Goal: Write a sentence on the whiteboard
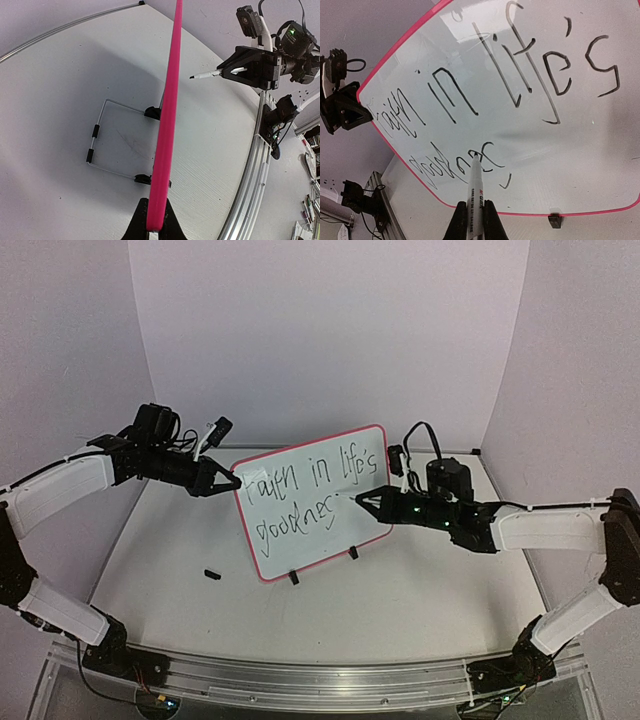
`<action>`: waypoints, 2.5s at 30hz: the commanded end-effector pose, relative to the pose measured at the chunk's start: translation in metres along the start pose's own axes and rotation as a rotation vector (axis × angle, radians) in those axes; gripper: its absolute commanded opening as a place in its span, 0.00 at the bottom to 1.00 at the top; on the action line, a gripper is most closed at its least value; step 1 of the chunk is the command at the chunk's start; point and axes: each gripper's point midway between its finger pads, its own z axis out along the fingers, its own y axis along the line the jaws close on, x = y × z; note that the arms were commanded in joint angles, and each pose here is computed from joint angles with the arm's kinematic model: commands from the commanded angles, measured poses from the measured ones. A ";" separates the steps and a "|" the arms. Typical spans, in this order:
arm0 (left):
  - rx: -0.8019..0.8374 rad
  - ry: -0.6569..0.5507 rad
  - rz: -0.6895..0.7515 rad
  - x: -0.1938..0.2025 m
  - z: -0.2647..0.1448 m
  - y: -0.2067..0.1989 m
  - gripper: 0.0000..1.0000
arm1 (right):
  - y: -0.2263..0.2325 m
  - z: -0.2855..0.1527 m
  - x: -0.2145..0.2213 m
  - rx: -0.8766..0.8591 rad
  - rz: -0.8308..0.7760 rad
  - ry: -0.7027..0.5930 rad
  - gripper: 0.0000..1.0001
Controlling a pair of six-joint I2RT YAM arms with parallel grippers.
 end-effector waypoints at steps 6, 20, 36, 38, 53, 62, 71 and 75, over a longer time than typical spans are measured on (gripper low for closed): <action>-0.050 0.076 -0.022 0.022 0.008 0.013 0.00 | -0.012 0.007 -0.019 0.041 0.003 -0.060 0.00; -0.051 0.076 -0.020 0.022 0.008 0.013 0.00 | -0.017 0.022 -0.021 0.025 0.003 -0.046 0.00; -0.047 0.080 -0.026 0.023 0.010 0.014 0.00 | -0.036 0.012 0.005 0.088 0.035 0.001 0.00; -0.047 0.081 -0.025 0.023 0.010 0.014 0.00 | -0.036 0.010 0.003 0.097 0.029 -0.005 0.00; -0.046 0.079 -0.025 0.023 0.010 0.013 0.00 | -0.054 0.012 0.021 0.163 0.020 0.052 0.00; -0.044 0.082 -0.027 0.024 0.011 0.014 0.00 | -0.050 0.024 0.030 0.117 0.014 0.108 0.00; -0.043 0.083 -0.028 0.024 0.011 0.014 0.00 | -0.026 0.021 0.017 0.009 0.023 0.063 0.00; -0.044 0.080 -0.025 0.023 0.010 0.014 0.00 | -0.013 0.006 0.001 -0.030 0.028 -0.008 0.00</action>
